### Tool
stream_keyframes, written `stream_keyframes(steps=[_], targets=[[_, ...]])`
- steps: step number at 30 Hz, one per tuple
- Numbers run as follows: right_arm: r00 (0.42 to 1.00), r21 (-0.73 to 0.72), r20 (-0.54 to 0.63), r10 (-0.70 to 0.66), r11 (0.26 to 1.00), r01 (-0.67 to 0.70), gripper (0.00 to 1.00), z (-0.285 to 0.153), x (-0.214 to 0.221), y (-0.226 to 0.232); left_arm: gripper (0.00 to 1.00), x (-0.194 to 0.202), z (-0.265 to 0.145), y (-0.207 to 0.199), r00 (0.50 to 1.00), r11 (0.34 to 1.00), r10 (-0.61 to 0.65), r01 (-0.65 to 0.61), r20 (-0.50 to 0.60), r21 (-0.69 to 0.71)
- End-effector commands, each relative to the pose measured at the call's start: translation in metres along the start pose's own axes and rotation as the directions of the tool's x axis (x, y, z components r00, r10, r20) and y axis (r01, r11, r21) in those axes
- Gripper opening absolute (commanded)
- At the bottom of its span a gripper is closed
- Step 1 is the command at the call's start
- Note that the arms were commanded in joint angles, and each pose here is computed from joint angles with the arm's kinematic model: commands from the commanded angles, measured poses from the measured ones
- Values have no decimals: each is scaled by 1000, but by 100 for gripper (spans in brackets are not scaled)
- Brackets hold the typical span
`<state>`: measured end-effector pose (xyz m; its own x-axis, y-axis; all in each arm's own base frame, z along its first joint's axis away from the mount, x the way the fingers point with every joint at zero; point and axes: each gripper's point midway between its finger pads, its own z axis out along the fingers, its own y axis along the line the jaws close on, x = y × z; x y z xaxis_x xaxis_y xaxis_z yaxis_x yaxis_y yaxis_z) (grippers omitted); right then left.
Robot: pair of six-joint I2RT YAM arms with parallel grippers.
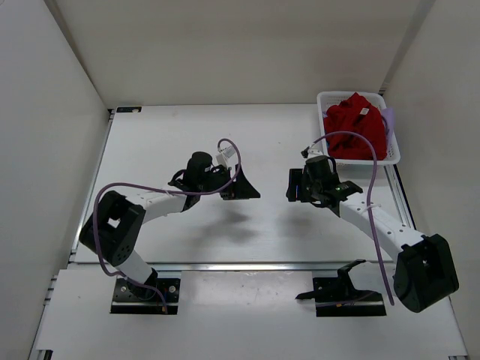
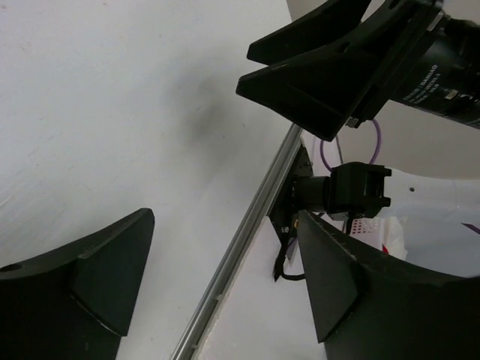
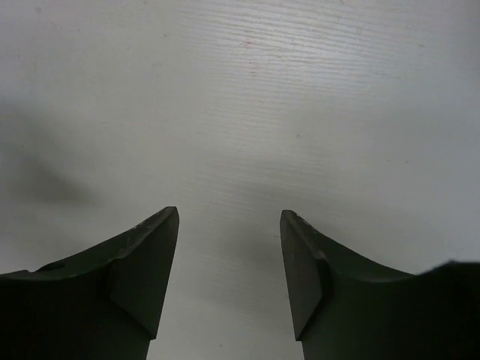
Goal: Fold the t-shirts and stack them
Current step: Grab crumpled tshirt from bin with the right arm
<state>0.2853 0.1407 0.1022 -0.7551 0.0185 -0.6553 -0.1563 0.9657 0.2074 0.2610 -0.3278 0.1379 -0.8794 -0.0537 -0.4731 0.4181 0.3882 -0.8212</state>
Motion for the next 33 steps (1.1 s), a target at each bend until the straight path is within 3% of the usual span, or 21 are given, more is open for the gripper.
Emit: stream_keyframes(steps=[1, 2, 4, 5, 6, 8, 9, 13, 15, 20, 22, 24, 25, 27, 30, 33], targets=[[995, -67, 101, -18, 997, 25, 54, -4, -23, 16, 85, -4, -2, -16, 1000, 997, 20, -20, 3, 81], [993, -78, 111, -40, 996, 49, 54, -7, -25, 22, 82, -2, -6, -19, 1000, 994, 14, -16, 19, 108], [992, -77, 123, -37, 996, 47, 43, -7, -28, 24, 60, -5, -7, -23, 998, 992, 39, -46, 59, 118], [991, -83, 127, -36, 995, 47, 35, -9, -30, 27, 47, -1, -7, -21, 998, 994, 48, -52, 43, 98], [991, -78, 133, -13, 997, 24, 29, -8, -33, 22, 43, -6, -4, -24, 995, 994, 77, -81, 63, 72], [992, -119, 126, 24, 993, -9, 6, -10, -38, 24, 24, 0, 2, -19, 993, 994, 107, -107, 51, -19], [991, -118, 127, 36, 993, -21, 1, -10, -40, 21, 22, 2, 2, -16, 993, 993, 111, -109, 50, -38], [980, -57, 188, 58, 997, -48, 0, -15, -73, 8, 6, 13, 3, -15, 980, 972, 188, -177, 60, -155], [969, 32, 231, 91, 994, -101, 0, -17, -97, -23, 0, 22, 4, -11, 972, 955, 229, -214, 54, -206], [932, 166, 311, 188, 955, -248, 0, -23, -157, -105, 0, 43, 13, -23, 963, 955, 266, -256, 47, -152], [923, 215, 332, 193, 938, -273, 1, -23, -169, -132, 8, 47, 14, -23, 962, 955, 268, -260, 43, -142], [915, 273, 352, 199, 913, -303, 12, -21, -181, -164, 25, 52, 13, -21, 961, 956, 273, -267, 36, -125], [912, 284, 357, 200, 907, -310, 15, -18, -190, -175, 28, 55, 11, -17, 965, 958, 261, -255, 33, -132], [908, 290, 358, 216, 899, -329, 31, -9, -199, -194, 43, 56, 9, -12, 968, 961, 248, -242, 31, -131], [902, 244, 358, 242, 908, -340, 41, 5, -214, -208, 53, 57, 9, -10, 970, 963, 242, -236, 34, -131], [902, 214, 352, 249, 917, -337, 51, 20, -230, -213, 55, 62, 11, -10, 973, 967, 230, -226, 18, -119]])
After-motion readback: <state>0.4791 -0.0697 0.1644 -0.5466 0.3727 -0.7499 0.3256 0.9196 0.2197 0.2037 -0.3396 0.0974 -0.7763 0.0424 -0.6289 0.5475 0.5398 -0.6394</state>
